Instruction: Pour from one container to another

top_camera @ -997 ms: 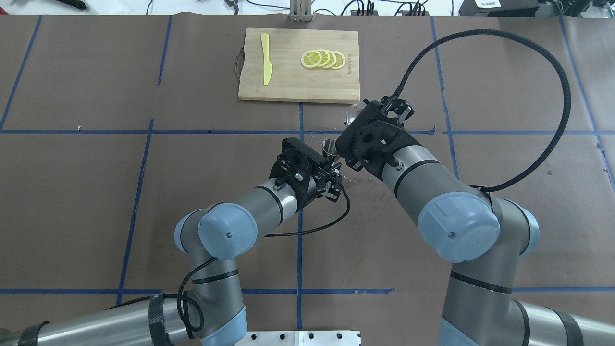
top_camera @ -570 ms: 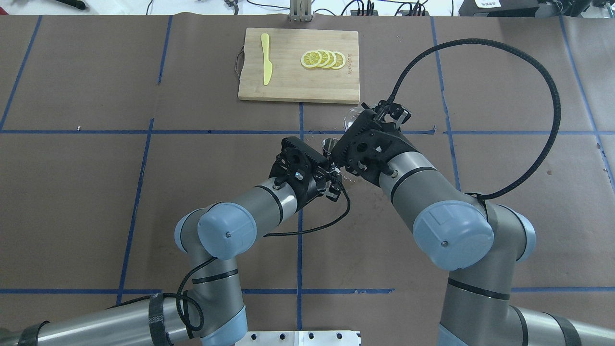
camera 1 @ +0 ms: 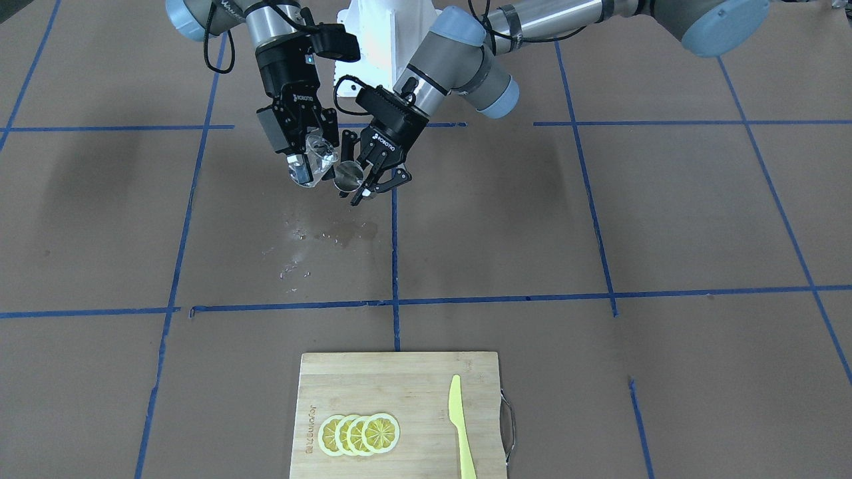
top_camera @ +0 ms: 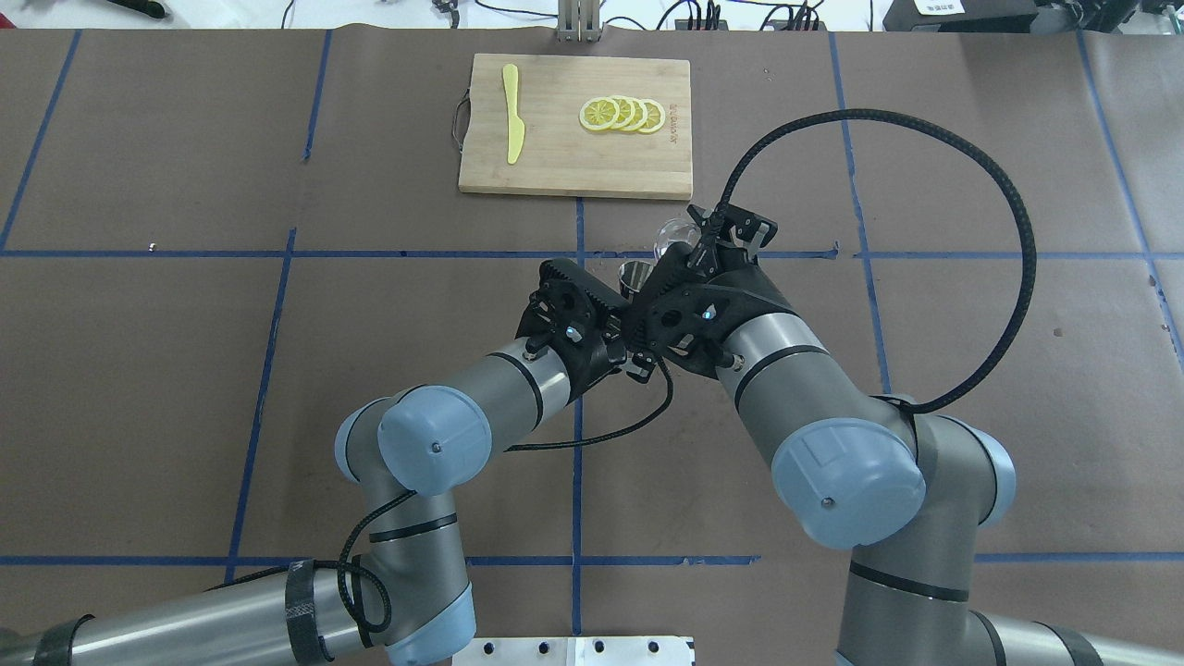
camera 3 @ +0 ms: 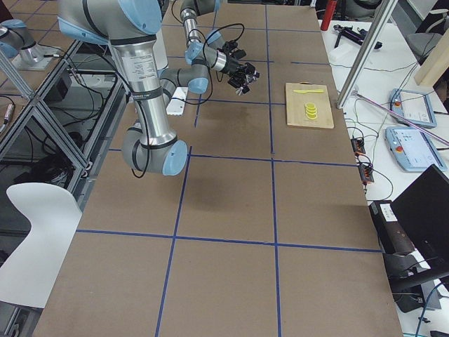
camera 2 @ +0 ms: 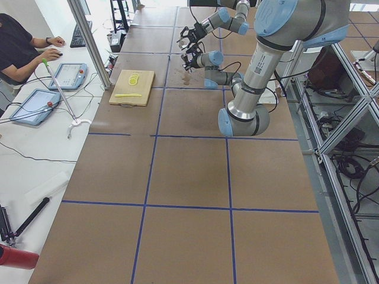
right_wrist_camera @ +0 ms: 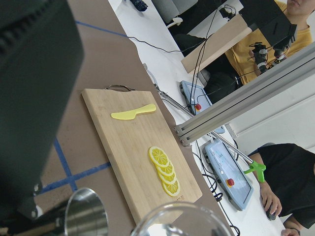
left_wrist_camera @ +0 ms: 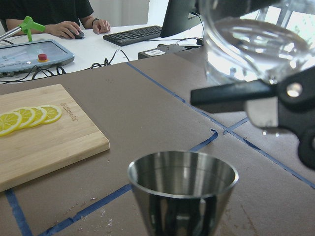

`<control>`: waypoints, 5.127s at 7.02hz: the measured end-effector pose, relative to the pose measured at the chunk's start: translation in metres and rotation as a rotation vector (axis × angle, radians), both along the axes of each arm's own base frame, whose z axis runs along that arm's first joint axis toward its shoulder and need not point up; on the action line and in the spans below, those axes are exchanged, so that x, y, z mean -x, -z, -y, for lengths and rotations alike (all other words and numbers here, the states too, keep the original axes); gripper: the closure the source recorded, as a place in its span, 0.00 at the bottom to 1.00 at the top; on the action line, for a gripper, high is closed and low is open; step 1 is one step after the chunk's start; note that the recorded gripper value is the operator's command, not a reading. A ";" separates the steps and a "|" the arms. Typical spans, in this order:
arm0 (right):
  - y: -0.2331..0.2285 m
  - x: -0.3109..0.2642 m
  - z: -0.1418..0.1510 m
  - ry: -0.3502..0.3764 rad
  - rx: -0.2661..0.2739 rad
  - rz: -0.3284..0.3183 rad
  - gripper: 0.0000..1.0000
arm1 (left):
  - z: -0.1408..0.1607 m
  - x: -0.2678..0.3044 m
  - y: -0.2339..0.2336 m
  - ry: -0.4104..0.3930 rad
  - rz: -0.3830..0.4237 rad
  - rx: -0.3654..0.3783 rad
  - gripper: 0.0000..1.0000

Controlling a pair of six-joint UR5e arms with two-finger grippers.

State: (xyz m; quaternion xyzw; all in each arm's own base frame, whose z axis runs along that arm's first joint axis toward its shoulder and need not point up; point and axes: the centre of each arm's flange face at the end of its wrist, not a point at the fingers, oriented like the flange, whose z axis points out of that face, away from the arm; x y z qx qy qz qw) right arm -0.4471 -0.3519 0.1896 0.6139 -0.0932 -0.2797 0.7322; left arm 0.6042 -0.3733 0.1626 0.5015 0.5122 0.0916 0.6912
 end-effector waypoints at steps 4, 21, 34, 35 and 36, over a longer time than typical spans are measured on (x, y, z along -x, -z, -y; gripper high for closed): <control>0.012 0.006 -0.001 -0.024 -0.042 -0.115 1.00 | 0.000 0.001 0.001 0.001 -0.006 -0.002 1.00; 0.020 0.017 0.007 -0.091 -0.112 -0.264 1.00 | -0.001 0.001 0.004 -0.030 -0.015 -0.006 1.00; 0.027 0.017 0.008 -0.132 -0.111 -0.256 1.00 | -0.001 0.002 0.005 -0.029 -0.024 -0.009 1.00; 0.027 0.017 0.008 -0.137 -0.101 -0.232 1.00 | 0.000 0.002 0.005 -0.029 -0.024 -0.009 1.00; 0.027 0.017 0.008 -0.146 -0.086 -0.195 1.00 | 0.000 0.002 0.005 -0.028 -0.025 -0.010 1.00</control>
